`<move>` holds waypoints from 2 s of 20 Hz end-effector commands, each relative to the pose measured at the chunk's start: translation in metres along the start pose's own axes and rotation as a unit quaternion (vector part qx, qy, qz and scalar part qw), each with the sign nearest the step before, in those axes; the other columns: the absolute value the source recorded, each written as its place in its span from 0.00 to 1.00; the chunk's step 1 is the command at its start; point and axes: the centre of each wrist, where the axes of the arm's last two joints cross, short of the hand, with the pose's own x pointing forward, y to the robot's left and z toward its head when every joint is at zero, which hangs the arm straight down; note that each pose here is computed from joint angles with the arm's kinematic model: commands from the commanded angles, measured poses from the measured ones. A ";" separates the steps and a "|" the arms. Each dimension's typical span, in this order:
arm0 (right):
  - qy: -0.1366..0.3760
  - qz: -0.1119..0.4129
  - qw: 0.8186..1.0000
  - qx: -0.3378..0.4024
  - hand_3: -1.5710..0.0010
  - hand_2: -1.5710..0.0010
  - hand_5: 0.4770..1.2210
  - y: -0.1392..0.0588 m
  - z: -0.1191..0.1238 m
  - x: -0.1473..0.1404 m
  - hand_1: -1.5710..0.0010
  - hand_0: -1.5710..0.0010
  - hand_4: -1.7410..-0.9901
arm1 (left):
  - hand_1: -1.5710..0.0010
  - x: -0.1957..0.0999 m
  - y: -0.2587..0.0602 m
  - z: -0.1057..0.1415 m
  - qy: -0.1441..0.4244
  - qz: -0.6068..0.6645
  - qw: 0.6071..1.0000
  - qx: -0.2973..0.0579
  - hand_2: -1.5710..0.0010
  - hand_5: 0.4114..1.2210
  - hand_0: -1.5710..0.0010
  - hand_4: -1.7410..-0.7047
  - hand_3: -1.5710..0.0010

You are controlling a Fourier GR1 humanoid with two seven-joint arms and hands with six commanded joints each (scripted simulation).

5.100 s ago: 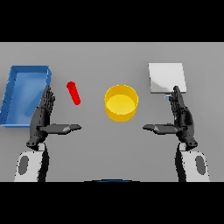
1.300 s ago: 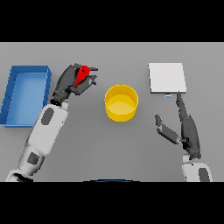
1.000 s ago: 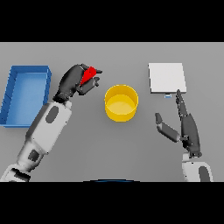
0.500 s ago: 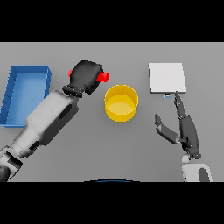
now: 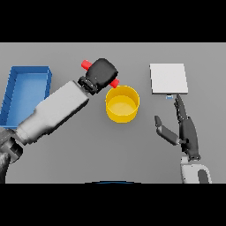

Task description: Pick up the red beaker and tilt it to pour out 1 green nut into yellow bowl. Pick up the yellow bowl and place it on the metallic measuring scale.

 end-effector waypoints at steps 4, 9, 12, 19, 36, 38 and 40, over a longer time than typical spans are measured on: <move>-0.003 -0.004 1.000 -0.005 1.00 1.00 0.22 0.000 0.003 0.000 1.00 1.00 0.60 | 0.00 0.011 0.001 -0.005 -0.021 -0.099 0.994 -0.032 0.00 1.00 0.00 0.01 0.04; 0.006 0.002 1.000 -0.012 1.00 1.00 0.19 0.002 0.002 -0.001 1.00 1.00 0.61 | 0.00 0.020 0.008 -0.012 -0.038 -0.197 0.978 -0.051 0.00 1.00 0.00 0.00 0.01; 0.011 0.013 1.000 -0.016 1.00 1.00 0.16 0.003 0.001 -0.004 1.00 1.00 0.62 | 0.00 0.023 0.015 -0.018 -0.041 -0.238 0.969 -0.048 0.00 1.00 0.00 0.00 0.01; 0.004 0.029 0.999 -0.018 1.00 1.00 0.15 0.005 -0.002 -0.001 1.00 1.00 0.70 | 0.00 0.028 0.031 -0.027 -0.058 -0.342 0.935 -0.077 0.00 1.00 0.00 0.01 0.00; -0.009 0.007 1.000 -0.011 1.00 1.00 0.16 0.004 -0.007 -0.001 1.00 1.00 0.74 | 0.00 -0.083 0.172 -0.005 0.089 -0.273 0.958 0.021 0.03 1.00 0.00 0.03 0.14; -0.017 0.004 1.000 -0.006 1.00 1.00 0.16 0.003 -0.007 0.001 1.00 1.00 0.72 | 0.00 -0.118 0.173 0.005 0.141 -0.173 0.974 0.035 0.02 1.00 0.00 0.02 0.12; -0.009 0.006 1.000 -0.004 1.00 1.00 0.16 0.000 -0.005 -0.004 1.00 1.00 0.71 | 0.00 -0.156 0.164 0.020 0.209 -0.051 0.975 0.055 0.01 1.00 0.00 0.01 0.13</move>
